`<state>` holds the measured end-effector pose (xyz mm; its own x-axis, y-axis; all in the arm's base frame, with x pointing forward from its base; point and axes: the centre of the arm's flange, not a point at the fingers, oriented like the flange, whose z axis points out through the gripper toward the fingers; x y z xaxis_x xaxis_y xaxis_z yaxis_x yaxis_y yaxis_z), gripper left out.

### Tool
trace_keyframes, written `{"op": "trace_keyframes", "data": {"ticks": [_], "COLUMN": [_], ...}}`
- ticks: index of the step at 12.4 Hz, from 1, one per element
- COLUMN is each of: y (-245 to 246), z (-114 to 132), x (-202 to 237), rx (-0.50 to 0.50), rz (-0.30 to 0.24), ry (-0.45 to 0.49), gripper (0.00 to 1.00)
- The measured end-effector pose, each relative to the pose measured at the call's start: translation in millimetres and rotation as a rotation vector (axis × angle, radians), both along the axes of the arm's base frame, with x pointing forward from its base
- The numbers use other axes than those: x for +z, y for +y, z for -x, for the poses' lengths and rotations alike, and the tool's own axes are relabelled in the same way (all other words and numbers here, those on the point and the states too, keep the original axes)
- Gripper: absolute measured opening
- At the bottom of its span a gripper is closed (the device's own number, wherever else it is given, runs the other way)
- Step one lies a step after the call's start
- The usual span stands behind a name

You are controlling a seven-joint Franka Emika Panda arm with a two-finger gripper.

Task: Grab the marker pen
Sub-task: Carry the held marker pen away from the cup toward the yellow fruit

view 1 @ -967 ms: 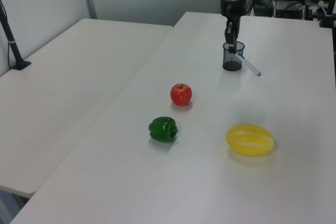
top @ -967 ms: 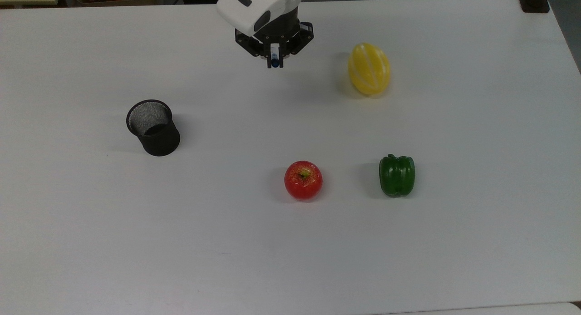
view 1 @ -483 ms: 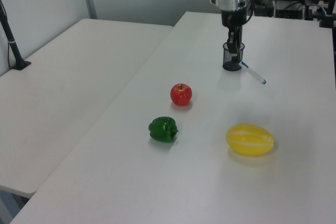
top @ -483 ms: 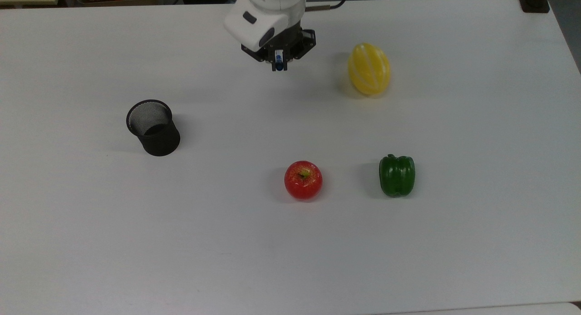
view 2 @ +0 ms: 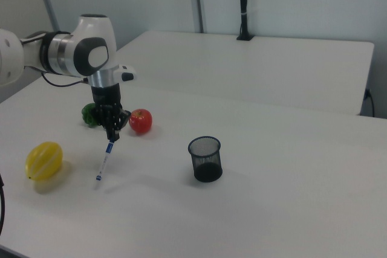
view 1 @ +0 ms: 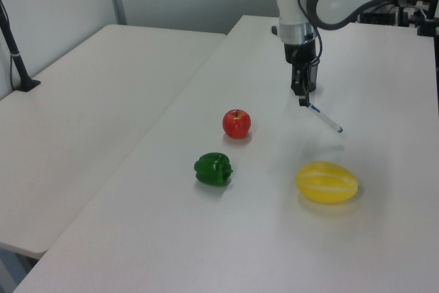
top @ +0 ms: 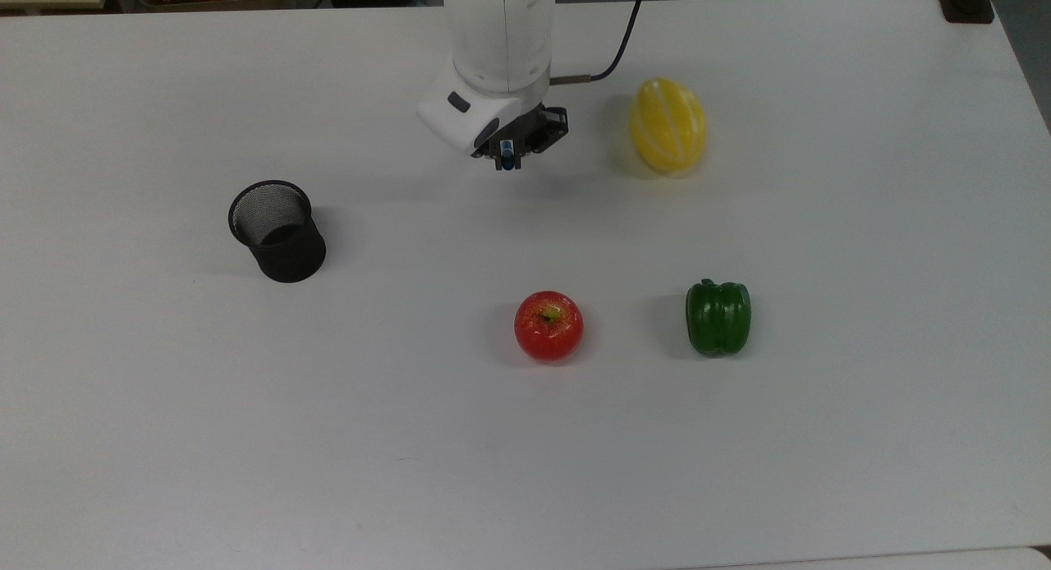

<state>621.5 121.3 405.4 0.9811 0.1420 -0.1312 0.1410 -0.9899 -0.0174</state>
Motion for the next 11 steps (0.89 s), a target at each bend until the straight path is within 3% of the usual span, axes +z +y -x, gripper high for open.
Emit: {"op": "trace_keyframes", "data": {"ticks": [7,10,11], "y": [14.8,14.3,13.4], "z": [-5.6,-5.8,-6.2], "x": [-32.4,-32.3,-32.1], "rx": [-0.005,-0.028,-0.029], "rz": [0.014,0.022,0.034], "ry": [0.007,0.005,0.001], "gripper": [0.21,0.51,0.66]}}
